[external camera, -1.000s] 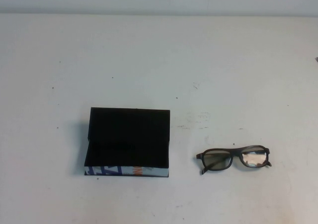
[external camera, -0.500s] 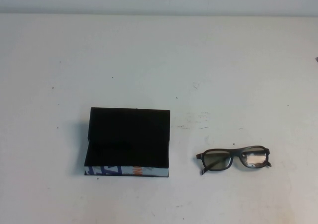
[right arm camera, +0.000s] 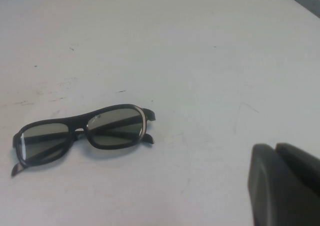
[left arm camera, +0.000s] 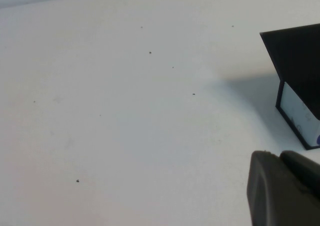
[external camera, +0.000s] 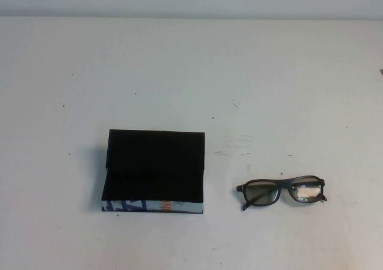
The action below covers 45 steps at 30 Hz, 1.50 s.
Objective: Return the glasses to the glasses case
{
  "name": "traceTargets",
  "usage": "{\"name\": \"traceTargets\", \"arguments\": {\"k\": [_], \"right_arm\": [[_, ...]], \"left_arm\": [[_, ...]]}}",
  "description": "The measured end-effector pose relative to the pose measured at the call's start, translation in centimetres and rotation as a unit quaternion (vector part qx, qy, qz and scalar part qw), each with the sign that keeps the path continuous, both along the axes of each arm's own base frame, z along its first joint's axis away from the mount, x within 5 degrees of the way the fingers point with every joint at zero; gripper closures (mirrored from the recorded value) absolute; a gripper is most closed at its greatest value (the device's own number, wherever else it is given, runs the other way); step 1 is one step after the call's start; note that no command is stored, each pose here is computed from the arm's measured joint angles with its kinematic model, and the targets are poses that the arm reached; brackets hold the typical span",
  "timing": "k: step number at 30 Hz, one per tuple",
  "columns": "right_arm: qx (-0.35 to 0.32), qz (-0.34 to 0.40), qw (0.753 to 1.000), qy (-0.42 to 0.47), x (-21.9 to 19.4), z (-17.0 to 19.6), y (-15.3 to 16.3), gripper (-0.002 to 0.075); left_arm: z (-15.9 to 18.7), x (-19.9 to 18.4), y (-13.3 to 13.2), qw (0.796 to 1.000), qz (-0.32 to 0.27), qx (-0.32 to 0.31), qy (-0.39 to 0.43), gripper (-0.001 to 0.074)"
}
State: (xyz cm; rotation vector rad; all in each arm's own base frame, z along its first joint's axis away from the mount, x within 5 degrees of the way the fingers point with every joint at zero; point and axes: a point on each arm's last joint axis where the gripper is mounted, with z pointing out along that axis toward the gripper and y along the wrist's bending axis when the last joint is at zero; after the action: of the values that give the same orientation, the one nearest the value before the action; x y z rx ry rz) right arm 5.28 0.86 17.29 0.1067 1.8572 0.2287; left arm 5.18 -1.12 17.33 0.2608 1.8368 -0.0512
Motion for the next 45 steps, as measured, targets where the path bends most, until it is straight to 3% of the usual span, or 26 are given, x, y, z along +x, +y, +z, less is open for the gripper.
{"name": "traceTargets", "arguments": {"k": [21,28,33,39,45], "right_arm": [[0.004,-0.003,1.000,-0.016,0.1,0.3,0.0,0.0739],[0.192,-0.029,0.977,-0.091,0.3,2.0,0.1,0.0739],[0.278,-0.051,0.952,-0.120,0.4,2.7,-0.3,0.0739],[0.324,0.008,0.945,-0.050,0.0,3.7,1.2,0.0739],[0.235,0.124,0.957,0.120,0.3,8.0,3.5,0.0739]], "left_arm": [[0.0,0.0,0.0,1.000,0.000,0.000,0.000,0.0734],[0.0,0.0,0.0,1.000,0.000,0.000,0.000,0.0734],[0.0,0.0,0.0,1.000,0.000,0.000,0.000,0.0734],[0.0,0.0,0.0,1.000,0.000,0.000,0.000,0.0734],[0.0,0.0,0.0,1.000,0.000,0.000,0.000,0.0734]]}}
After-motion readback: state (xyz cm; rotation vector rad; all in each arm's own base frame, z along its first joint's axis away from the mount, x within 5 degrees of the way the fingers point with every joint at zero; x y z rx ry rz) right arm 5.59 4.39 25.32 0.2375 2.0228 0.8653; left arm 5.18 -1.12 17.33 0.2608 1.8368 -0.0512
